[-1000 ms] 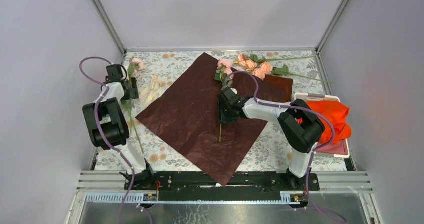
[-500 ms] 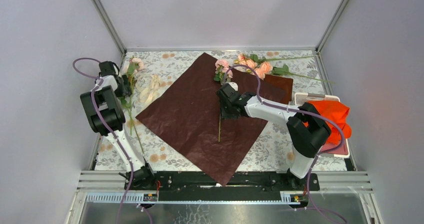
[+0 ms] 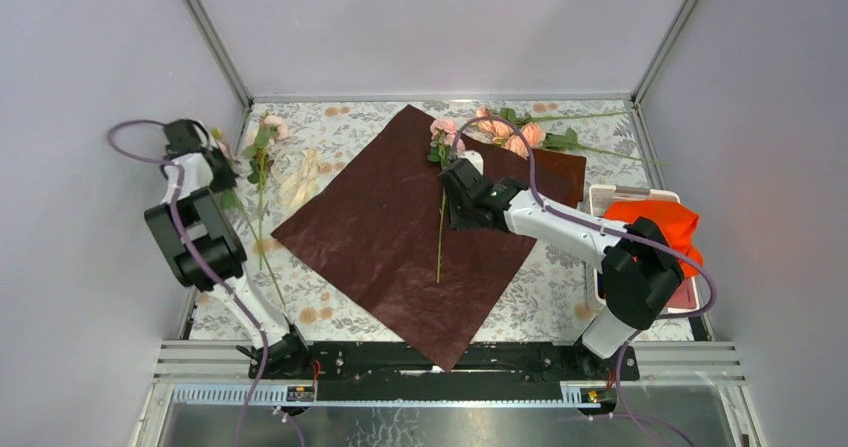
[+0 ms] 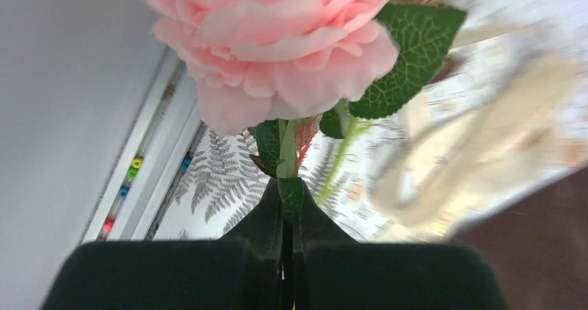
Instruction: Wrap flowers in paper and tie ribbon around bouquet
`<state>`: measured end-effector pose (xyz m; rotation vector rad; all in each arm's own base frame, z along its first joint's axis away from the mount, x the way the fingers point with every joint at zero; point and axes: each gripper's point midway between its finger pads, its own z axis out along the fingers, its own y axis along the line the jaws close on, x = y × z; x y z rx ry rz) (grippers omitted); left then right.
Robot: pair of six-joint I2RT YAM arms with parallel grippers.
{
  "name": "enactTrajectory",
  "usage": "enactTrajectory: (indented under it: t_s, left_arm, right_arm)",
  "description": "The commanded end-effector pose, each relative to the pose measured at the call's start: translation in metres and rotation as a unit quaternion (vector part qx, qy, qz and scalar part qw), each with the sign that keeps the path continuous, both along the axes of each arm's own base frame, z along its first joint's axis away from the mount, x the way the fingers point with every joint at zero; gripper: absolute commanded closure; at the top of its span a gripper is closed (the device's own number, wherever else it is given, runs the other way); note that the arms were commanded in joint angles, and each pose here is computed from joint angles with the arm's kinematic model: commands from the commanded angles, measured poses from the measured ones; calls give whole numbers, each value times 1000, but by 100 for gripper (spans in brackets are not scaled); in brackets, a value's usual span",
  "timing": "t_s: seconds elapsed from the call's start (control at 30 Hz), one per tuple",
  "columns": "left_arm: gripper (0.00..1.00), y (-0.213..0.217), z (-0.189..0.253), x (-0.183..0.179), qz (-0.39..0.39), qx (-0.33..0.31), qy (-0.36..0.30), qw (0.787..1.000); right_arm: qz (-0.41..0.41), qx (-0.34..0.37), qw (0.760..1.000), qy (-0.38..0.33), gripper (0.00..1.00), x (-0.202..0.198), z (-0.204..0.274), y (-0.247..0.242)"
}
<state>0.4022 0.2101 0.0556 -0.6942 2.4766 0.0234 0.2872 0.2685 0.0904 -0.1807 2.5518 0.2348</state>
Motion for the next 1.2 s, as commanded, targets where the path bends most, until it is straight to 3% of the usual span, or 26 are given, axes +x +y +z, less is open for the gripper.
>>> enactTrajectory:
  t_s: [0.0, 0.13, 0.2, 0.37, 0.47, 0.57, 0.7, 0.8, 0.83, 0.87, 0.93, 0.97, 1.03, 1.07, 1.17]
  left_arm:
    - [100, -9, 155, 13, 8, 27, -204, 978]
    - [100, -44, 250, 8, -26, 25, -329, 944]
    - [100, -83, 278, 7, -81, -27, -369, 925]
    - [100, -217, 306, -5, -236, -175, -396, 870]
    - [100, -294, 310, -23, -321, -242, -392, 828]
    - [100, -344, 312, -35, -372, -270, -382, 802]
    - [100, -373, 313, -42, -391, -289, -381, 786]
    - [100, -381, 314, -48, -394, -316, -372, 779]
    - [100, -382, 313, -50, -393, -323, -370, 777]
    - [100, -383, 310, -52, -391, -328, -366, 778]
    - [100, -385, 300, -52, -392, -327, -359, 781]
    - [91, -386, 295, -52, -396, -323, -357, 782]
    - [9, -385, 290, -51, -424, -295, -366, 774]
    - [2, -381, 284, -46, -439, -256, -371, 778]
    - [1, -328, 244, -11, -396, -66, -339, 851]
  right_arm:
    - [35, 34, 995, -82, 60, 14, 65, 12]
    - [119, 95, 980, -127, 52, 10, 105, 47]
    - [183, 155, 960, -141, 46, -1, 129, 75]
    - [299, 330, 874, -196, 27, -28, 212, 135]
    - [300, 374, 848, -225, 8, -31, 241, 159]
    - [285, 409, 840, -215, 0, -30, 239, 184]
    - [212, 382, 878, -195, 1, -1, 212, 192]
    - [163, 341, 907, -186, 11, 17, 185, 186]
    - [157, 336, 910, -184, 20, 19, 180, 185]
    - [157, 336, 911, -182, 36, 18, 176, 185]
    - [154, 334, 913, -178, 81, 18, 172, 184]
    - [149, 328, 917, -172, 97, 18, 167, 182]
    - [116, 299, 932, -170, 100, 27, 152, 168]
    - [102, 285, 939, -164, 100, 32, 142, 159]
    - [48, 245, 961, -122, 100, 48, 95, 124]
